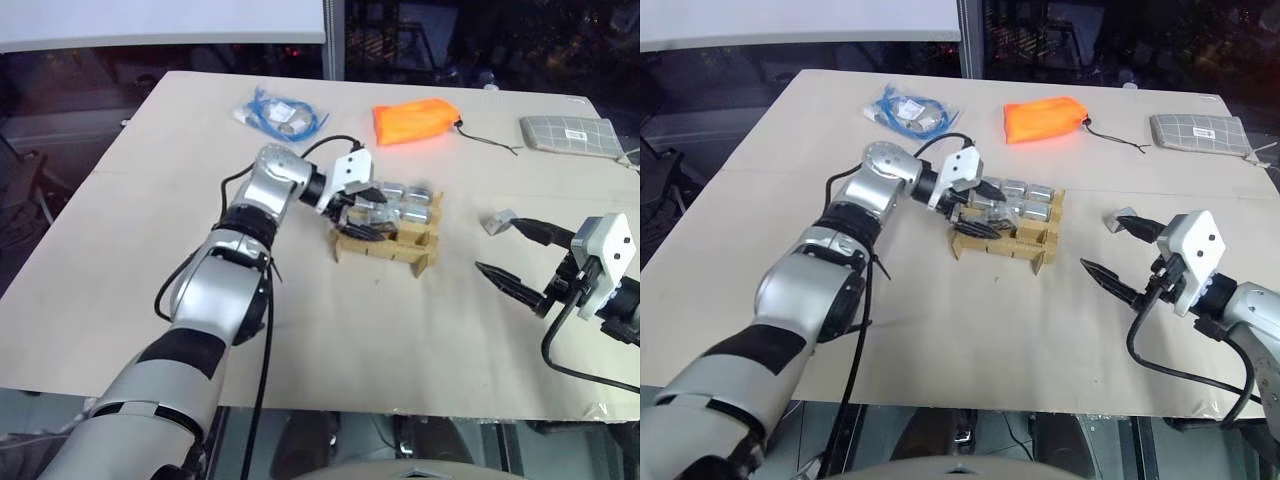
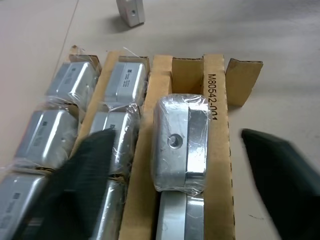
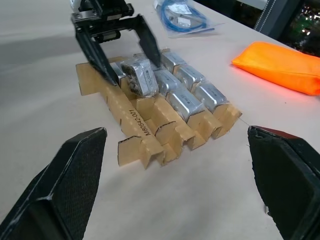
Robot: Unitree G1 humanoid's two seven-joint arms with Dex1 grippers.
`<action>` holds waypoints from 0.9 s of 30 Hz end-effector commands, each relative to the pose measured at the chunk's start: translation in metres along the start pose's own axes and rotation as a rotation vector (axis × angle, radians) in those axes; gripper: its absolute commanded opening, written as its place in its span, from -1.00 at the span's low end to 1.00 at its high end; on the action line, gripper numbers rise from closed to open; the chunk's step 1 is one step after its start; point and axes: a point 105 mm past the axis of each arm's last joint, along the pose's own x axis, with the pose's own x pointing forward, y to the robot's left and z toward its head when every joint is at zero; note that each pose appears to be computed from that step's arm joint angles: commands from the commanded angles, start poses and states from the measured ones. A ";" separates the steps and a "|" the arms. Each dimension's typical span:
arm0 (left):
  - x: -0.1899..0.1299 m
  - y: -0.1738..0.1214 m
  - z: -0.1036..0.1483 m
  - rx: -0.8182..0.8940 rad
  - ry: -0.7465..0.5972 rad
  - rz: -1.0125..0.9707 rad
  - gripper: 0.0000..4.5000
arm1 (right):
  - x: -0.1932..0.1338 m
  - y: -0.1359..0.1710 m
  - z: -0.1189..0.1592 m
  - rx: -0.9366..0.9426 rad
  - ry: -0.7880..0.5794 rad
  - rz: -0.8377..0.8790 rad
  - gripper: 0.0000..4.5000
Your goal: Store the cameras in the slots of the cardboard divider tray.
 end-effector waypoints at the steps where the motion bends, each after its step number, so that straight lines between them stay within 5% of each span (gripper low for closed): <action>1: -0.002 0.003 0.012 0.054 -0.011 0.005 -0.22 | -0.003 0.001 0.009 -0.041 -0.021 -0.009 1.00; 2: -0.002 0.003 0.012 0.054 -0.011 0.002 -0.52 | -0.003 0.001 0.009 -0.041 -0.020 -0.011 1.00; 4: -0.002 0.002 0.012 0.058 -0.010 -0.004 -0.68 | -0.004 0.001 0.008 -0.042 -0.017 -0.016 1.00; 27: -0.013 0.012 0.017 0.175 0.215 -0.050 -0.67 | -0.007 0.008 0.003 -0.040 -0.010 -0.050 1.00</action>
